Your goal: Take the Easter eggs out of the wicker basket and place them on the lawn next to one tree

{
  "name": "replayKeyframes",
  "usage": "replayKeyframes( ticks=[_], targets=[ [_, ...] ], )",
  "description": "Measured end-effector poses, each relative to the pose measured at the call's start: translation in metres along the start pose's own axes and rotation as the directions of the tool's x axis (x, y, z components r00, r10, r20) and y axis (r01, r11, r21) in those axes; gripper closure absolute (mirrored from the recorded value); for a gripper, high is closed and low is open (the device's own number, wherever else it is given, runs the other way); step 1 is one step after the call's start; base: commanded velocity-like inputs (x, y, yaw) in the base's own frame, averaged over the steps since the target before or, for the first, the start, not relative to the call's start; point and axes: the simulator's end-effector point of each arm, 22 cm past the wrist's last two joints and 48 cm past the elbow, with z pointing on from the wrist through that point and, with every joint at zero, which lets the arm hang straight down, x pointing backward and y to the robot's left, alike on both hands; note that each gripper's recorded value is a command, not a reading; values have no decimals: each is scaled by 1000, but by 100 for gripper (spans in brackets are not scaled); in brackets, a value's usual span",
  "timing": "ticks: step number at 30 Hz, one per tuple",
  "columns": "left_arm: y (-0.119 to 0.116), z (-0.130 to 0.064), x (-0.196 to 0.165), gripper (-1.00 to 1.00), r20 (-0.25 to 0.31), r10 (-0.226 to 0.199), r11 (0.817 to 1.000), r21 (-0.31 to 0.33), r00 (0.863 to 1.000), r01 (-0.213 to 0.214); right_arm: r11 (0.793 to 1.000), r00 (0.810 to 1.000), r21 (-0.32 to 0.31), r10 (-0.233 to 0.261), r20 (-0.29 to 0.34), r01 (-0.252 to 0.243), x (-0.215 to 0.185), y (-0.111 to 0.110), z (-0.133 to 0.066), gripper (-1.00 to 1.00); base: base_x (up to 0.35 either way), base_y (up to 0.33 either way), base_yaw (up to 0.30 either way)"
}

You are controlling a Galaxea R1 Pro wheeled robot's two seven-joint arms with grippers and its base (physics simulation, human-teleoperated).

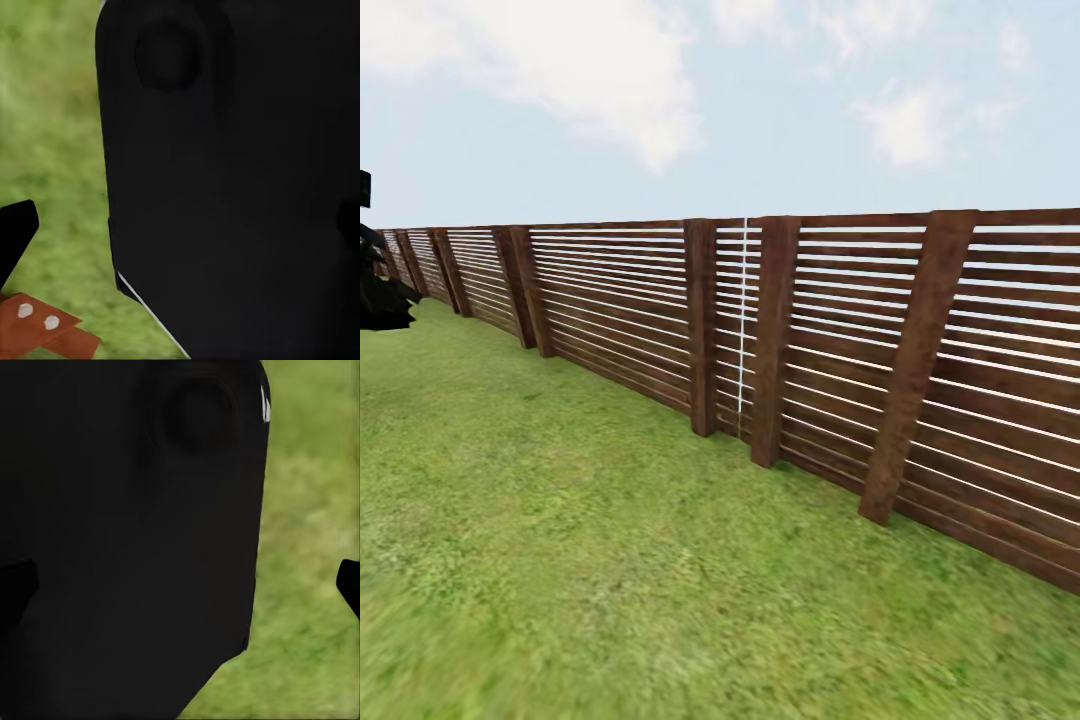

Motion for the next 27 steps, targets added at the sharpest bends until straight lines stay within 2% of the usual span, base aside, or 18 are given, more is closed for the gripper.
replayKeyframes(
  ticks=[4,25,27],
  targets=[
    [9,0,10,-100,-22,3,1000,-7,1000,-3,1000,1000,6,-7,18,7,-8,-7,0,-100,0,0,0],
    [9,0,10,-100,-23,3,1000,-7,1000,-3,1000,1000,6,-7,23,7,-9,-7,0,-100,0,0,0],
    [9,0,-3,-100,-2,4,1000,-9,1000,-4,1000,999,2,-6,38,6,-18,-4,0,-100,0,0,0]
  ],
)
